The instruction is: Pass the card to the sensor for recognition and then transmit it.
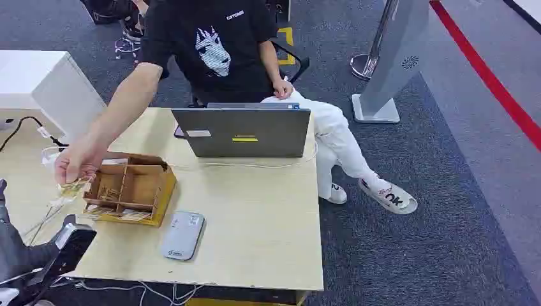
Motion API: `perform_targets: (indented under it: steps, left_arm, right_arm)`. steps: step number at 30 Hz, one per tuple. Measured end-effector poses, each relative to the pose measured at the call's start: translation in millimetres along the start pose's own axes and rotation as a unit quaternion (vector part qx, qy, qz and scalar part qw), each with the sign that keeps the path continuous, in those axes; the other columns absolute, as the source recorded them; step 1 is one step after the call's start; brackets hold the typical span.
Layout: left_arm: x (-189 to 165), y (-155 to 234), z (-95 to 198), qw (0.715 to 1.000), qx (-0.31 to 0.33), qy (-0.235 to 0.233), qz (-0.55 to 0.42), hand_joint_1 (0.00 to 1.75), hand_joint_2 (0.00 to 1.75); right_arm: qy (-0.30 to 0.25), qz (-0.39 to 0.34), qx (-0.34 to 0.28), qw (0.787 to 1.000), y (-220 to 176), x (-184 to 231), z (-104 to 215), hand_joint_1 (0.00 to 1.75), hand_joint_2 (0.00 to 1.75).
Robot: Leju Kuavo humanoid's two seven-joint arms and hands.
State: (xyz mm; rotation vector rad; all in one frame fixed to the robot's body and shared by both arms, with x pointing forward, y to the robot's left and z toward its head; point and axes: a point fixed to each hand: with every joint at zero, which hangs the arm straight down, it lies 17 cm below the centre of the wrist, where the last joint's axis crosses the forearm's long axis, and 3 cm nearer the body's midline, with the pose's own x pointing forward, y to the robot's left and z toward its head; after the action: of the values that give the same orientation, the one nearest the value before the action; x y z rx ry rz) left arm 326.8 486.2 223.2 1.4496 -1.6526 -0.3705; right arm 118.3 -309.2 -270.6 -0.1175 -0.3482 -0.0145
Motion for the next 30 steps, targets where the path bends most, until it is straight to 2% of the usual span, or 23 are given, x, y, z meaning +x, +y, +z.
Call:
perform_targets:
  steps: [8,9,10,19,23,27,30]
  left_arm:
    - [25,-27,-18,0.994,-0.053,-0.045,-0.079,0.0,1.75]
    - [28,-30,-19,0.993,-0.059,-0.051,-0.09,0.33,1.75]
    - [29,-33,-20,0.991,-0.063,-0.056,-0.101,1.73,1.75]
    - [39,-56,-25,0.97,-0.092,-0.099,-0.203,1.75,1.75]
    - [45,-65,-26,0.95,-0.096,-0.127,-0.27,1.75,1.75]
    - [59,-70,-28,0.934,-0.081,-0.158,-0.31,1.71,1.75]
    - [77,-72,-25,0.933,-0.064,-0.181,-0.306,1.73,1.75]
  right_arm:
    - [0.011,-0.002,-0.004,1.0,-2,-2,-1,0.0,1.75]
    - [0.013,-0.002,-0.006,1.0,-3,-3,-1,0.0,1.75]
    - [0.015,-0.002,-0.007,1.0,-4,-3,-1,0.0,1.75]
    - [0.026,0.001,-0.011,1.0,-4,-6,-1,0.0,1.75]
    - [0.036,0.003,-0.013,0.999,-3,-9,-1,0.0,1.75]
    - [0.044,0.007,-0.02,0.999,-5,-11,-1,0.0,1.75]
    - [0.049,0.009,-0.021,0.999,-2,-13,-1,0.0,1.75]
